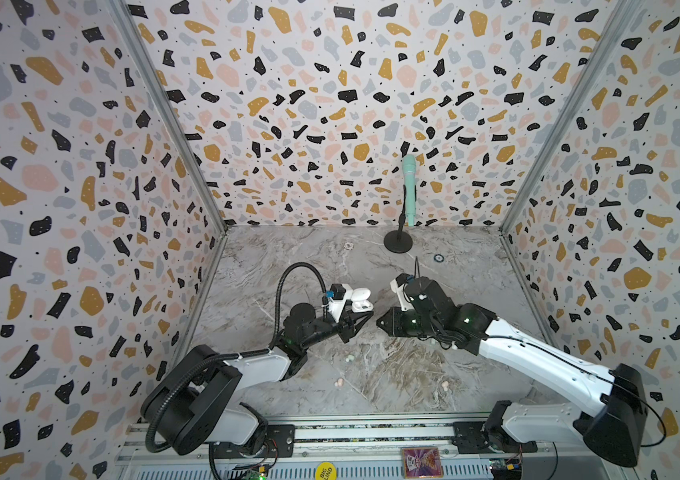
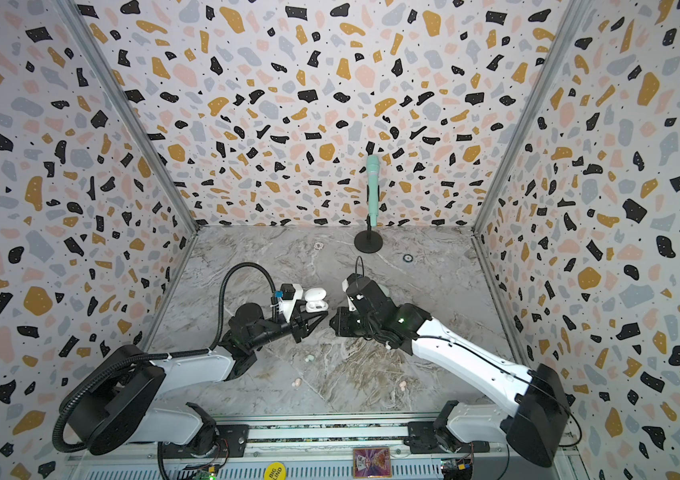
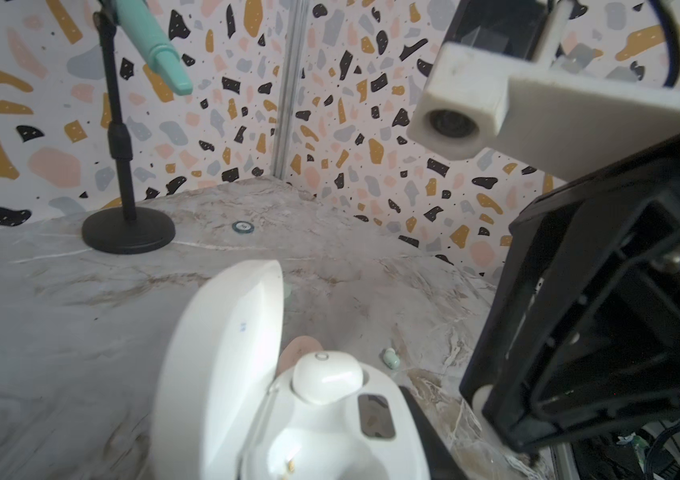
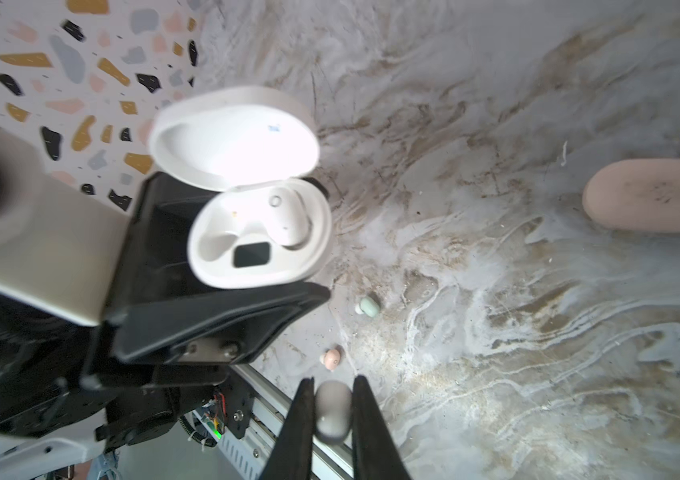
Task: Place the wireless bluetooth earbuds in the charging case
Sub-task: 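Lower the held earbud into the empty slot of the white case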
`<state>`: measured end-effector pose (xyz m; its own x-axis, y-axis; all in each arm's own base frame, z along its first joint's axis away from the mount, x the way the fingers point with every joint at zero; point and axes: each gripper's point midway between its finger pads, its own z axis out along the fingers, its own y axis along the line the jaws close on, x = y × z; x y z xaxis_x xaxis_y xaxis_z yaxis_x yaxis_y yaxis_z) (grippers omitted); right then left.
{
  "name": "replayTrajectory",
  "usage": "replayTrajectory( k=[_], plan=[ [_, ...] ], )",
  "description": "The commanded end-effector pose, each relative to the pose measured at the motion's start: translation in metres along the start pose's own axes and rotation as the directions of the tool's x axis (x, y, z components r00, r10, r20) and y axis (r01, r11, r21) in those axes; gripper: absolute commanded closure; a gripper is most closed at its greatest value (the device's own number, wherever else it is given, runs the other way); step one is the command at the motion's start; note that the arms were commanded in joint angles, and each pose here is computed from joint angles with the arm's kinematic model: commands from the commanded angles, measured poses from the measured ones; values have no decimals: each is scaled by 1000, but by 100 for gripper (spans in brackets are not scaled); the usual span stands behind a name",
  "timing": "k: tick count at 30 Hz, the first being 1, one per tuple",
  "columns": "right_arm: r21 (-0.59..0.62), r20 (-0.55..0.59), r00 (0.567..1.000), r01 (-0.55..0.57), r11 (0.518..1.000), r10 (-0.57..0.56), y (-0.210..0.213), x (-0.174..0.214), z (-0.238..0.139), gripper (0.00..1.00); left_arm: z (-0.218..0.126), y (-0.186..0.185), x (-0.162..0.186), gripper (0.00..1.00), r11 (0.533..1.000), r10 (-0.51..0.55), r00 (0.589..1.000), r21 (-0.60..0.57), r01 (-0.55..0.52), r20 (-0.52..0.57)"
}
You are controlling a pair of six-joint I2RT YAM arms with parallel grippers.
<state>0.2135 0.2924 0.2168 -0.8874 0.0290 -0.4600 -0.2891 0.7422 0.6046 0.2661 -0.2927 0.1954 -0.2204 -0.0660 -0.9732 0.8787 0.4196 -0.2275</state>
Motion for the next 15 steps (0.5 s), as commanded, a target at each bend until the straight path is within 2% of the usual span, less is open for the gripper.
replayTrajectory(
  k=[1, 7, 15],
  plan=[
    [-12, 45, 999, 23, 1000, -23, 5, -7, -28, 83, 8, -22, -36, 74, 990, 102, 988, 82, -111, 113],
    [-151, 148, 989, 44, 988, -22, 31, -29, -65, 83, 19, -40, -44, 74, 977, 126, 984, 154, -145, 127],
    [-273, 215, 977, 54, 960, 6, 47, -46, -81, 82, 34, -69, -51, 74, 957, 138, 977, 232, -173, 160]
  ],
)
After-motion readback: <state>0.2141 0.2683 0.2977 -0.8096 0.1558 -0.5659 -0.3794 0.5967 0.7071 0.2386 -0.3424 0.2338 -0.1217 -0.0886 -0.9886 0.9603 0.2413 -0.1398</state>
